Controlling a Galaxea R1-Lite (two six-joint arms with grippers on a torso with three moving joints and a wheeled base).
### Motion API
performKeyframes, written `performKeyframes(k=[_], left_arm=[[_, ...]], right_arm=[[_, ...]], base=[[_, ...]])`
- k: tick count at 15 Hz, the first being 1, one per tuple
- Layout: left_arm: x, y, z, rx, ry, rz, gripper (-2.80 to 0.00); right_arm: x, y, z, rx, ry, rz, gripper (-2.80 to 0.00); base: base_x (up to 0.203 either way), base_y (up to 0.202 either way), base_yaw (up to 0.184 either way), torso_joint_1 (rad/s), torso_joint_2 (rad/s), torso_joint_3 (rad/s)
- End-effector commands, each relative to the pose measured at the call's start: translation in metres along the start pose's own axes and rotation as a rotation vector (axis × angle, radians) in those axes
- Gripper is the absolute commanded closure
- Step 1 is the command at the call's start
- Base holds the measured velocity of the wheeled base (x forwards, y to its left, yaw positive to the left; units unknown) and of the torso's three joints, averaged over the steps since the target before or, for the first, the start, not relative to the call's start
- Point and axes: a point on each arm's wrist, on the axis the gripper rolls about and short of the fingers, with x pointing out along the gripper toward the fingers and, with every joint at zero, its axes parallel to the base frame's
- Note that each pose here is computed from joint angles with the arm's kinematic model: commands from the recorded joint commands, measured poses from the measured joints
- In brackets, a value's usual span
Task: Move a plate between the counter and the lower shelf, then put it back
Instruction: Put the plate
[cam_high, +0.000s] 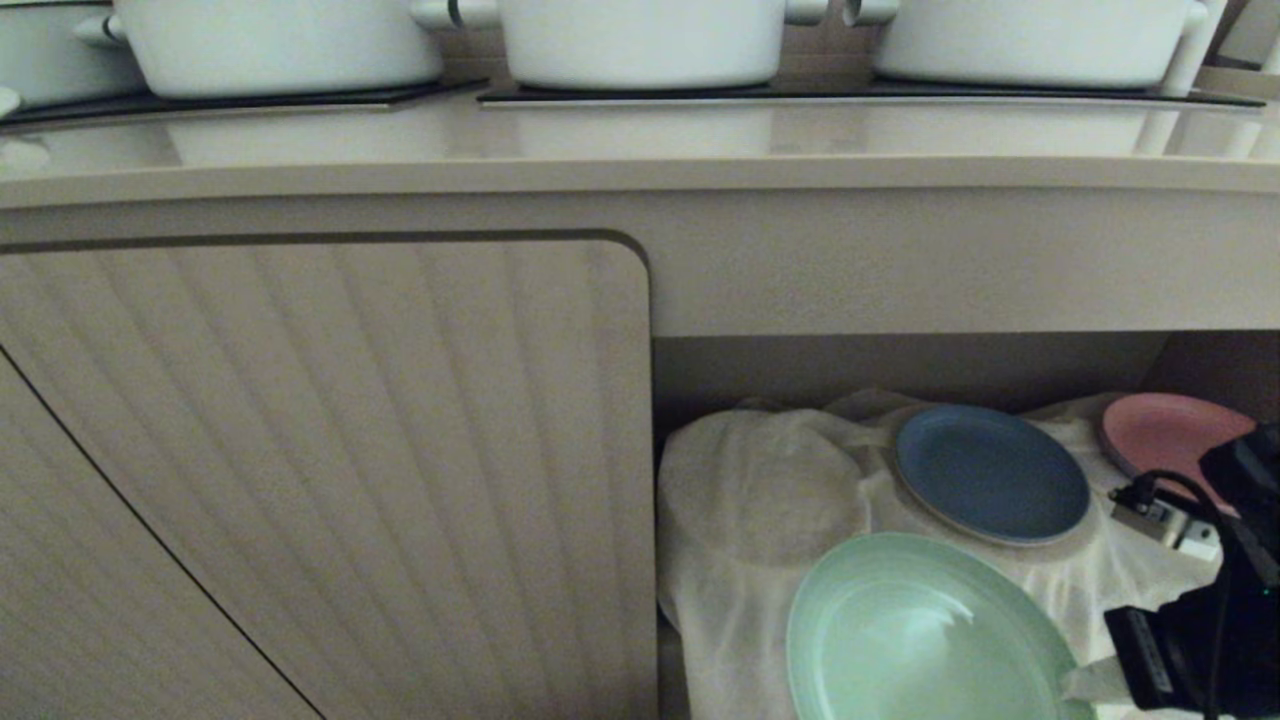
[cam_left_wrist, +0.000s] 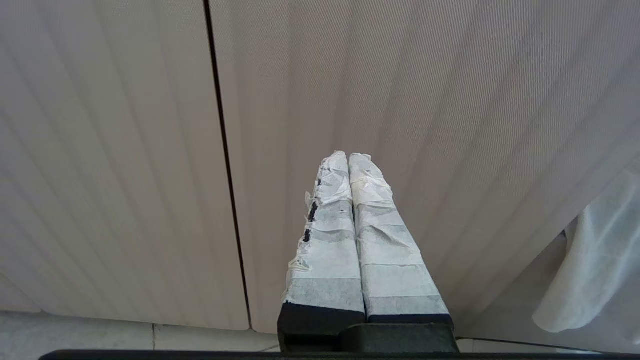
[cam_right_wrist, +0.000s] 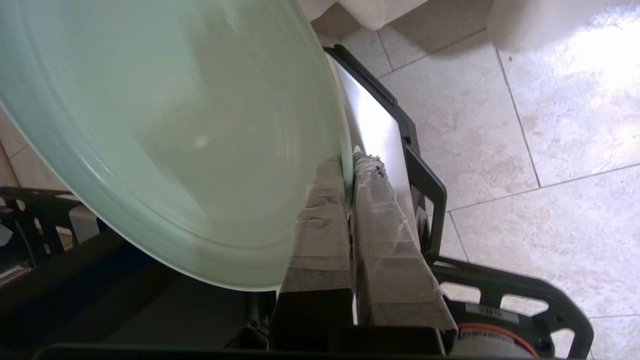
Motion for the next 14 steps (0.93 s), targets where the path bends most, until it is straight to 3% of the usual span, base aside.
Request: performKeyframes(k=[1, 7, 14], left_arm=[[0.000, 0.000, 0.000, -0.001, 0.000, 0.003, 0.00], [0.000, 0.000, 0.000, -0.001, 0.000, 0.000, 0.00], [0.000, 0.000, 0.000, -0.001, 0.000, 0.000, 0.00]], right_arm=[[-0.005, -0.002, -0.009, 0.000, -0.012, 0.007, 0.00], [-0.010, -0.007, -0.028, 0.056, 0.002, 0.000, 0.00], [-0.012, -0.009, -0.035, 0.063, 0.005, 0.000, 0.00]], base=[[0.000, 0.000, 0.000, 0.000, 0.00, 0.000], [0.000, 0.000, 0.000, 0.000, 0.00, 0.000], [0.000, 0.000, 0.000, 0.000, 0.00, 0.000]])
